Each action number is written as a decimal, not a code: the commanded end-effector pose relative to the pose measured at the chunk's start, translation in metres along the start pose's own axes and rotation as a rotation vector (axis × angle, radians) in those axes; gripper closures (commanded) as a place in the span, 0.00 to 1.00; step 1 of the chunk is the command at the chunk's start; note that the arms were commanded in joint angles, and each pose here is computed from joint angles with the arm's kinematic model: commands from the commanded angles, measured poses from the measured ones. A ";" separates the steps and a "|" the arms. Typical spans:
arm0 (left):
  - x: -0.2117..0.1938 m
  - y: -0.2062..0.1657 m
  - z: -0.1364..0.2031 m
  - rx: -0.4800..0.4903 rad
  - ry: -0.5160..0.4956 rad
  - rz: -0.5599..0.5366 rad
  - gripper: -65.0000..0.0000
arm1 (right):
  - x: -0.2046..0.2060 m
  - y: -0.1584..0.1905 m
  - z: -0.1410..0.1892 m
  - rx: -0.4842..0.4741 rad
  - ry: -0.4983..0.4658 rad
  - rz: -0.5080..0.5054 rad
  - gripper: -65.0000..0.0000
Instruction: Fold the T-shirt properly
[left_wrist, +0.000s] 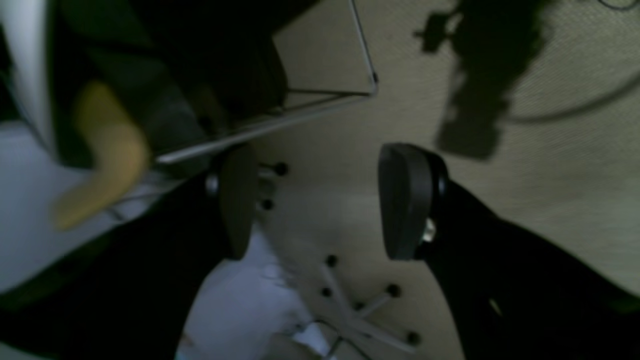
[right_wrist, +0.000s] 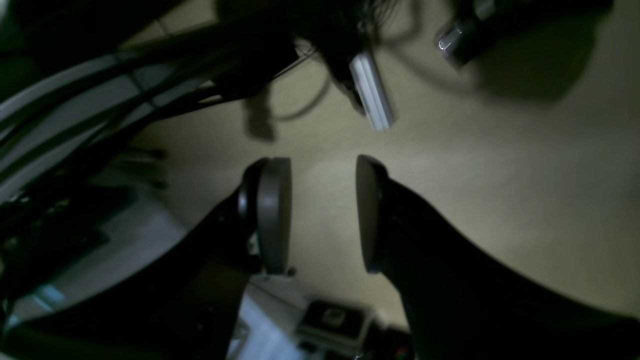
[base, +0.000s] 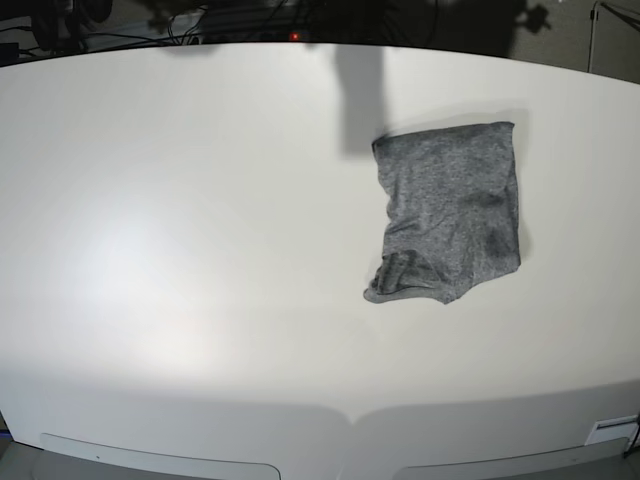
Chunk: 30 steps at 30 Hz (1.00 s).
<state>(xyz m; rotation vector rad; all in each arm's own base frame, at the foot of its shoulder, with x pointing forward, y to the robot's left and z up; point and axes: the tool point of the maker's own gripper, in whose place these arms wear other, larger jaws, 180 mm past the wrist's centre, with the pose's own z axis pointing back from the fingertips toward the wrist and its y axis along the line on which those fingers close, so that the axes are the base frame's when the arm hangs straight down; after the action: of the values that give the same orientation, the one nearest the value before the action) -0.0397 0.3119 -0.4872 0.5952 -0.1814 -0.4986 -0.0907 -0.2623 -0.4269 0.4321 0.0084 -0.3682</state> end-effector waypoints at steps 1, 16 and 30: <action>-0.013 -0.006 -0.003 -0.009 0.030 0.012 0.43 | -0.002 -0.008 -0.002 0.006 0.011 -0.023 0.66; 0.028 -0.141 -0.052 -0.505 -0.159 0.277 0.43 | 0.046 -0.031 -0.142 -0.038 0.171 -0.033 0.66; 0.011 -0.172 -0.050 -0.638 -0.051 0.297 0.43 | 0.038 0.018 -0.193 -0.034 0.335 0.413 0.66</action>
<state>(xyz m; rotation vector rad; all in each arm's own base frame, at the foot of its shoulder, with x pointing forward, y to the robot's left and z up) -0.0779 0.2040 -0.6290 -0.0733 -0.1526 -0.2552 -0.0345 -0.1769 -0.5997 0.4457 0.2465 0.1116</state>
